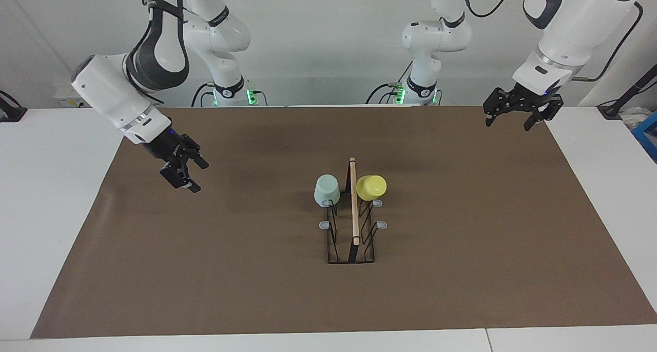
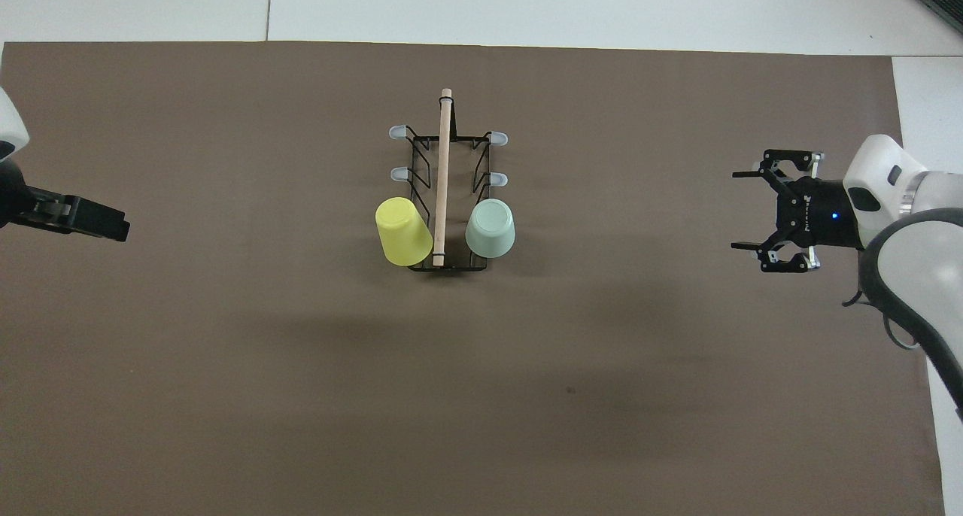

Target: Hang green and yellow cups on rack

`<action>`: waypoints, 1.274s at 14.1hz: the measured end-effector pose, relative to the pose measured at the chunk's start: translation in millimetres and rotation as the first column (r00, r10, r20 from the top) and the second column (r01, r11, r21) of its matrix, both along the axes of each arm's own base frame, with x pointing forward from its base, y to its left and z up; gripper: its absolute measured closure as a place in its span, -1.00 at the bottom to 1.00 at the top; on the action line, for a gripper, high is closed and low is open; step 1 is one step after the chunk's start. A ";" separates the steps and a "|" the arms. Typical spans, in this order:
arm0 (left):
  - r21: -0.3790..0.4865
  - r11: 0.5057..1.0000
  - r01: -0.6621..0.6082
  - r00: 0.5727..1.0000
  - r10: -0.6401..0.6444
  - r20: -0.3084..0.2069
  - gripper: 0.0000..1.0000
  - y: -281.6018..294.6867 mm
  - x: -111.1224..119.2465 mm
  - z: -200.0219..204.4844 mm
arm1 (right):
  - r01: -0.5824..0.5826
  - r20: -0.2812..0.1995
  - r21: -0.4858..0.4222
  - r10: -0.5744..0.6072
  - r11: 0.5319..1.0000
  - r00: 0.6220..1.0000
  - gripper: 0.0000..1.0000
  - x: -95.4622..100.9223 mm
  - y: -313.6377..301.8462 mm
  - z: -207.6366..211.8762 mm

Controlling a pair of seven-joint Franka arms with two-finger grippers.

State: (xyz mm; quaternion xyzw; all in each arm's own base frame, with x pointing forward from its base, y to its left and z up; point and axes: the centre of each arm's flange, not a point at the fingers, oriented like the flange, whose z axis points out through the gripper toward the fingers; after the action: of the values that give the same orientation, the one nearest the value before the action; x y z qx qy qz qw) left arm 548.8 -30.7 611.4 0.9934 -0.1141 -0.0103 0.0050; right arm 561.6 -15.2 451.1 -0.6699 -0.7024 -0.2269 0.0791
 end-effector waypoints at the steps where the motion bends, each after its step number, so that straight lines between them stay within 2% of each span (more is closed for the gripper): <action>1: 0.000 1.000 0.000 1.000 0.000 0.000 -1.00 0.0 0.0 0.0 | 0.033 -0.042 -0.032 -0.035 0.999 0.998 -1.00 0.7 1.9 6.0; 4: 0.000 1.000 0.000 1.000 0.000 0.000 -1.00 0.0 0.0 0.0 | 0.186 -0.144 -0.123 -0.203 0.975 0.969 -1.00 4.4 10.8 31.2; 7: 0.000 1.000 0.000 1.000 0.000 0.000 -1.00 0.0 0.0 0.0 | 0.333 -0.225 -0.151 -0.361 0.931 0.905 -1.00 3.8 22.5 41.5; 10: 0.000 1.000 0.000 1.000 0.000 0.000 -1.00 0.0 0.0 0.0 | 0.457 -0.276 -0.171 -0.488 0.873 0.828 -1.00 2.4 23.7 40.5; 12: 0.000 1.000 0.000 1.000 0.000 0.000 -1.00 0.0 0.0 0.0 | 0.542 -0.322 -0.191 -0.574 0.818 0.753 -1.00 0.8 25.4 41.8; 14: 0.000 1.000 0.000 1.000 0.000 0.000 -1.00 0.0 0.0 0.0 | 0.607 -0.337 -0.262 -0.660 0.750 0.671 -1.00 -1.3 32.0 49.0; 17: 0.000 1.000 0.000 1.000 0.000 0.000 -1.00 0.0 0.0 0.0 | 0.713 -0.354 -0.368 -0.799 0.597 0.486 -1.00 -5.9 44.8 67.0; 18: 0.000 1.000 0.000 1.000 0.000 0.000 -1.00 0.0 0.0 0.0 | 0.736 -0.352 -0.388 -0.827 0.555 0.438 -1.00 -6.8 48.2 72.3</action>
State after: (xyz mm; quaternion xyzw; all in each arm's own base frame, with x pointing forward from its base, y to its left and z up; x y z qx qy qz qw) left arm 548.8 -30.7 611.4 0.9934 -0.1141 -0.0103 0.0050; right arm 554.7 33.0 523.4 -0.9559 -0.2815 0.0068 0.0831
